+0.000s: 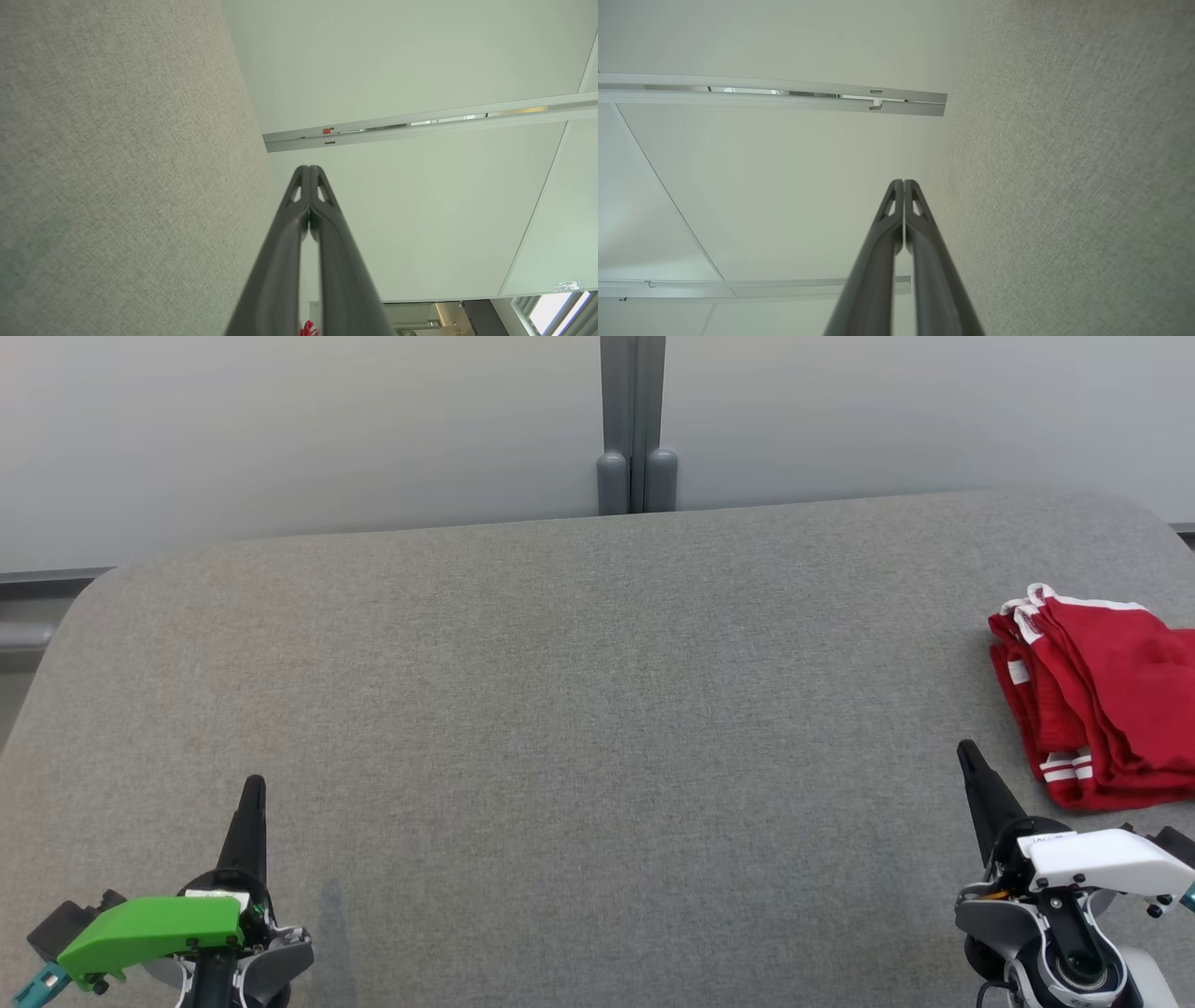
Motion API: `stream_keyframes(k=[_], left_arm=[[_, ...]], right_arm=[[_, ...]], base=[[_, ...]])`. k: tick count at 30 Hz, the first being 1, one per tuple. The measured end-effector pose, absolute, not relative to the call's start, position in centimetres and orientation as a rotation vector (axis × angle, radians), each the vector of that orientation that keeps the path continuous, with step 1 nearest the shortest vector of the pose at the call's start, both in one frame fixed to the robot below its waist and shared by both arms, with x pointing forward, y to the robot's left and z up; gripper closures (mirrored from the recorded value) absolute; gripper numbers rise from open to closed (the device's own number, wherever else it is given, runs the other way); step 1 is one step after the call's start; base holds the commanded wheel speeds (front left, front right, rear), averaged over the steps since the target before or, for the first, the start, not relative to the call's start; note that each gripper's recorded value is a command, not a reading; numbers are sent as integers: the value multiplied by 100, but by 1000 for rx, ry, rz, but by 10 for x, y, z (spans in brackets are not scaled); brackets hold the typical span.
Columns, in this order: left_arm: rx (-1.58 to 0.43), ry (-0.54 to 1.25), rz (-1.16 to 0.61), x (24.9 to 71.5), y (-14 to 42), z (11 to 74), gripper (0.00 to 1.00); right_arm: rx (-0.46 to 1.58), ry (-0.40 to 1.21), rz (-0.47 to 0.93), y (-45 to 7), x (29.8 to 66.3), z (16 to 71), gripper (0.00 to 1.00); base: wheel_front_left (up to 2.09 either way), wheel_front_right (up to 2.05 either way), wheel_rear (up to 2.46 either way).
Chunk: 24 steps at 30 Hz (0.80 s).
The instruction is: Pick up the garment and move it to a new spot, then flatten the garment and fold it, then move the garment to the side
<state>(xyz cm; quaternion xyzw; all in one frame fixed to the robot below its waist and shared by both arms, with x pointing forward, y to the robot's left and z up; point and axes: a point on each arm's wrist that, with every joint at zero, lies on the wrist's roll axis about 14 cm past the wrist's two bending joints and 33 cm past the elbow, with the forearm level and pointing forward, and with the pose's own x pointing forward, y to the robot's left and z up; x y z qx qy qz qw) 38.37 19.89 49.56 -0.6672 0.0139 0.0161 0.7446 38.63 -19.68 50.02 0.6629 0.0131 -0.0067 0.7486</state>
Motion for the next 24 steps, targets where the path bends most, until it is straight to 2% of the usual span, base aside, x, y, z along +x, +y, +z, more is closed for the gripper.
stream_keyframes(k=[24], left_arm=[[-1573,11,12,387,200,503,100]], right_arm=[[1573,7,-7,-199,388,505,100]], base=[[0,0,0]])
